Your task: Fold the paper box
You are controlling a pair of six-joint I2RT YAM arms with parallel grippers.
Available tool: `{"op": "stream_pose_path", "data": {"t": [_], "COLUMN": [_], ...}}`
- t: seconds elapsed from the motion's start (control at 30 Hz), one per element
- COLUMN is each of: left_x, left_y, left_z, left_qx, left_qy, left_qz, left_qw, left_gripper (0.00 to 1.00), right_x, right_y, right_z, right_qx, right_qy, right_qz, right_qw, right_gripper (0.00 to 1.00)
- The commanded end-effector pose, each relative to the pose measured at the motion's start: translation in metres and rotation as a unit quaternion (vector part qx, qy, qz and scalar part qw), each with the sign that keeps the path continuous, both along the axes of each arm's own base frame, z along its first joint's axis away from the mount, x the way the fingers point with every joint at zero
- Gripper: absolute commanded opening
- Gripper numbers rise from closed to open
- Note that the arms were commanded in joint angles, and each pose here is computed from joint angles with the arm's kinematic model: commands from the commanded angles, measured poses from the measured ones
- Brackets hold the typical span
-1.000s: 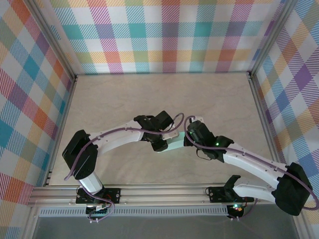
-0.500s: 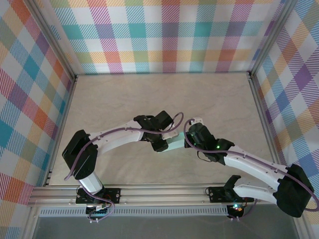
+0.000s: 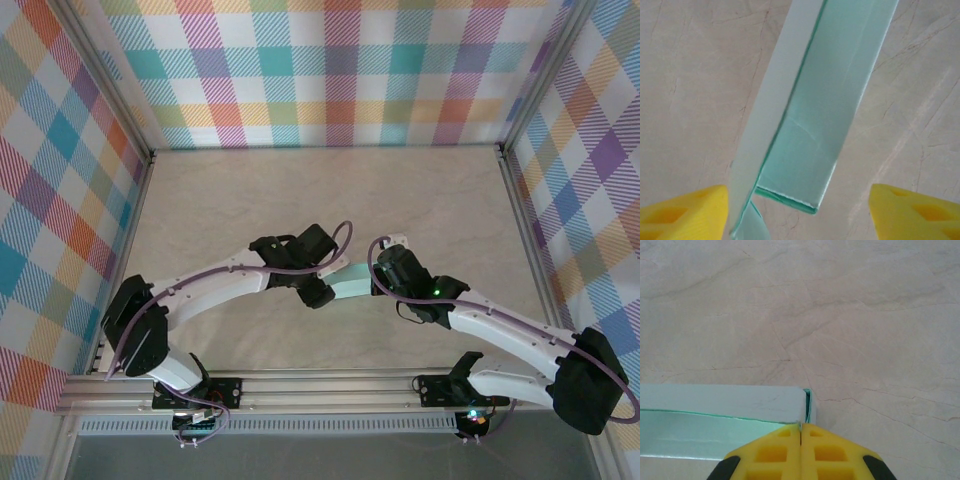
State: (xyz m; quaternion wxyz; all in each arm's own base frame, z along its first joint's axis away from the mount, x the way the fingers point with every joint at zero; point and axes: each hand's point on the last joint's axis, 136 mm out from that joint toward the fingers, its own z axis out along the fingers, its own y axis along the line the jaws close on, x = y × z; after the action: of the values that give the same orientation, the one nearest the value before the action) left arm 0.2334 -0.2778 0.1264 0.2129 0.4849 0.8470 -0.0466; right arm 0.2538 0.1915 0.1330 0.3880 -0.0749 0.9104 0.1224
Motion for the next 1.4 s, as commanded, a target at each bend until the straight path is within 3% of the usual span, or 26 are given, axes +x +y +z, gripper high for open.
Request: {"op": "stream_pose_path", "data": {"t": [0.0, 0.13, 0.3, 0.43, 0.67, 1.2, 1.37], "left_x": [-0.006, -0.004, -0.005, -0.005, 0.003, 0.009, 0.009], "left_y": [-0.002, 0.005, 0.014, 0.016, 0.020, 0.016, 0.017], "left_z": [0.020, 0.032, 0.038, 0.033, 0.031, 0.031, 0.027], "left_qx": [-0.039, -0.052, -0.044, -0.032, -0.019, -0.047, -0.042], "left_qy": [-0.013, -0.029, -0.018, -0.013, -0.026, 0.005, 0.005], "left_qz": [0.012, 0.045, 0.078, 0.089, 0.105, 0.139, 0.141], "left_qw": [0.999, 0.997, 0.996, 0.995, 0.994, 0.989, 0.989], "left_gripper": [0.82, 0.83, 0.70, 0.53, 0.39, 0.18, 0.21], "right_x": [-0.003, -0.003, -0.004, -0.003, -0.004, -0.008, -0.007], "right_y": [-0.005, -0.004, -0.003, -0.001, 0.000, 0.002, 0.003], "right_z": [0.000, 0.002, 0.006, 0.007, 0.008, 0.007, 0.007], "right_qx": [-0.017, -0.021, -0.025, -0.025, -0.022, -0.012, -0.009], "right_qy": [0.013, 0.021, 0.031, 0.032, 0.034, 0.039, 0.040], "right_qz": [-0.005, -0.008, -0.010, -0.009, -0.006, -0.003, -0.003], "right_qw": [1.000, 1.000, 0.999, 0.999, 0.999, 0.999, 0.999], "right_gripper": [0.00, 0.00, 0.00, 0.00, 0.00, 0.00, 0.00]}}
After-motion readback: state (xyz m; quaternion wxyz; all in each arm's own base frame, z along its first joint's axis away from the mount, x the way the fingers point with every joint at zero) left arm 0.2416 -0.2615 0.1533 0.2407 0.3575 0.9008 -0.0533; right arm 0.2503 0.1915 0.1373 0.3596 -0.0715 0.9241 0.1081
